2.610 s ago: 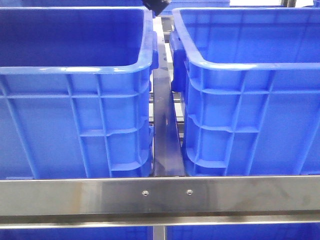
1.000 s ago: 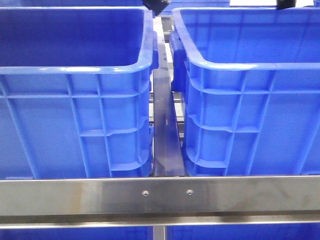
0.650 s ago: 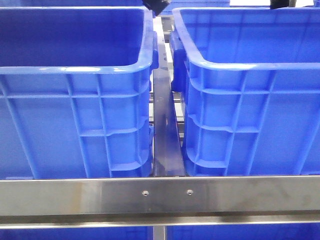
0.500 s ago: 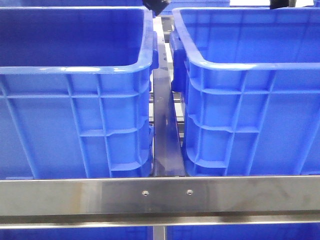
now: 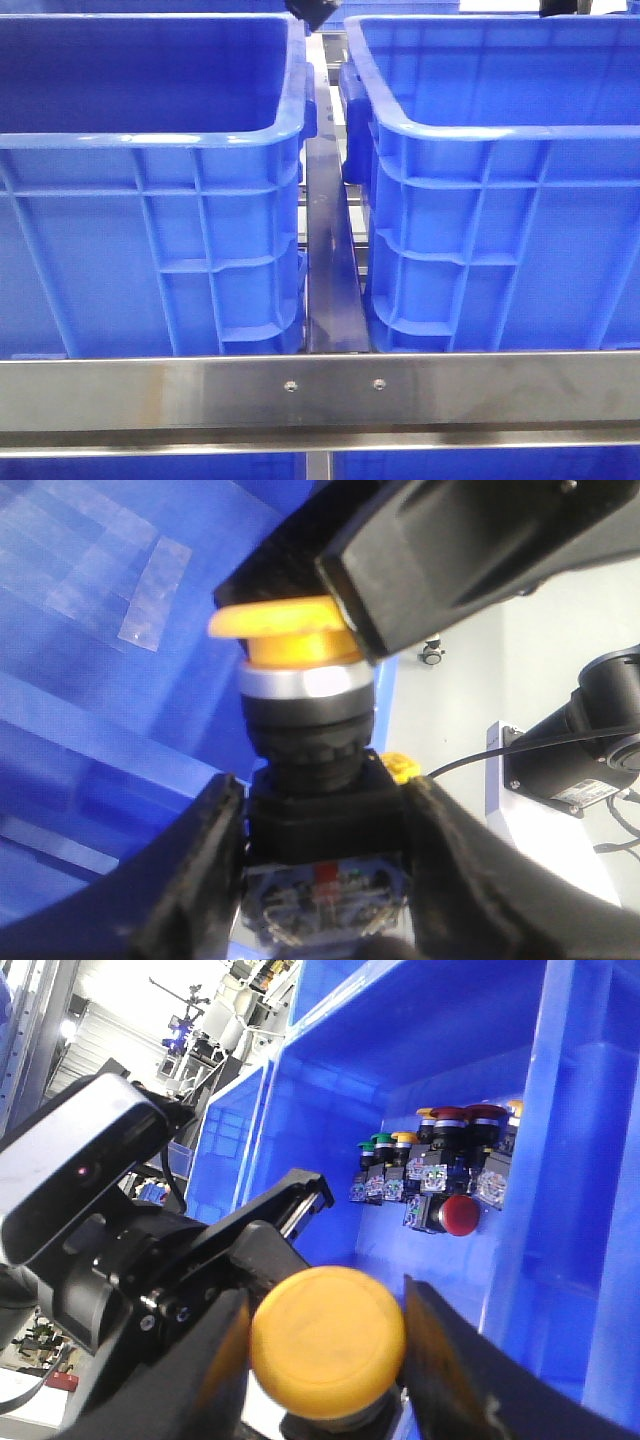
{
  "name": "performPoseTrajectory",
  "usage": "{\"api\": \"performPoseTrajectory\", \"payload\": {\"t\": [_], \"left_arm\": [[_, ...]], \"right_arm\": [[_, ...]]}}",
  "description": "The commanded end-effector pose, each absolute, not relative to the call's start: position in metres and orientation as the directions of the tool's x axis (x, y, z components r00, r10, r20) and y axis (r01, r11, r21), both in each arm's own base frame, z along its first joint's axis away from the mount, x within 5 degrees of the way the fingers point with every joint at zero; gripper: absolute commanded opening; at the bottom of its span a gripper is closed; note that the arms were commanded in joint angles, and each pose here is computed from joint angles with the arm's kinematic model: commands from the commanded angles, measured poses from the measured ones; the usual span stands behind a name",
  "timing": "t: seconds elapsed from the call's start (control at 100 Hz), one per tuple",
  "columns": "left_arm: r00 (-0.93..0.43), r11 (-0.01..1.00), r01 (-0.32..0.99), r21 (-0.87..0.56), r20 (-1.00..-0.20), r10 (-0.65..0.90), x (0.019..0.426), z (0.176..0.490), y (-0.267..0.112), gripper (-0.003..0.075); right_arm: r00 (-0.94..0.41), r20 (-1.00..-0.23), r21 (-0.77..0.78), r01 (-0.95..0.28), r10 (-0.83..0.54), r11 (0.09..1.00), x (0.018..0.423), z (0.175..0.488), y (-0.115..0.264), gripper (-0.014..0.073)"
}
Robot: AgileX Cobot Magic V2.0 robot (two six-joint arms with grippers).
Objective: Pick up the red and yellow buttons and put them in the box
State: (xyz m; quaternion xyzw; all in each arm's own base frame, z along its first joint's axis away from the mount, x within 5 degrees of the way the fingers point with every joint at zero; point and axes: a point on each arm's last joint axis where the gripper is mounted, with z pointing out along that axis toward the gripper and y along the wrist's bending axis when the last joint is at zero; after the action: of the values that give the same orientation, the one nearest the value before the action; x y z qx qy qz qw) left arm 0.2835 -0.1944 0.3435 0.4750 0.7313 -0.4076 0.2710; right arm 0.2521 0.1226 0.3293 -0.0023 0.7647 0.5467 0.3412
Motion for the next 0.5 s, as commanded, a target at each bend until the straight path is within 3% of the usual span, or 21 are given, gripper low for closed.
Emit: {"api": "performPoseTrajectory", "payload": {"t": [0.0,0.16,0.23,0.42,0.49], "left_arm": [[-0.372,0.185,0.928,-0.324,-0.844,0.387,0.2722,0.3728,-0.1959,0.0146],[-0.38,0.19,0.924,-0.33,-0.841,0.385,0.2724,0.3728,-0.1959,0.0151],[-0.381,0.184,0.924,-0.335,-0.838,0.391,0.2715,0.3725,-0.1958,0.0209],[-0.381,0.184,0.924,-0.334,-0.838,0.39,0.2715,0.3725,-0.1958,0.0672],[-0.381,0.192,0.924,-0.331,-0.84,0.386,0.2724,0.3726,-0.1959,0.0713]], "right_arm": [[-0.744,-0.543,0.836,-0.436,0.39,0.332,0.2478,0.3507,0.1237,0.0218],[-0.744,-0.543,0.836,-0.436,0.39,0.332,0.2478,0.3507,0.1237,0.0218],[-0.744,-0.543,0.836,-0.436,0.39,0.332,0.2478,0.3507,0.1237,0.0218],[-0.744,-0.542,0.837,-0.436,0.391,0.331,0.2478,0.3508,0.1237,0.0218],[-0.744,-0.542,0.837,-0.436,0.391,0.331,0.2478,0.3508,0.1237,0.0218]]}}
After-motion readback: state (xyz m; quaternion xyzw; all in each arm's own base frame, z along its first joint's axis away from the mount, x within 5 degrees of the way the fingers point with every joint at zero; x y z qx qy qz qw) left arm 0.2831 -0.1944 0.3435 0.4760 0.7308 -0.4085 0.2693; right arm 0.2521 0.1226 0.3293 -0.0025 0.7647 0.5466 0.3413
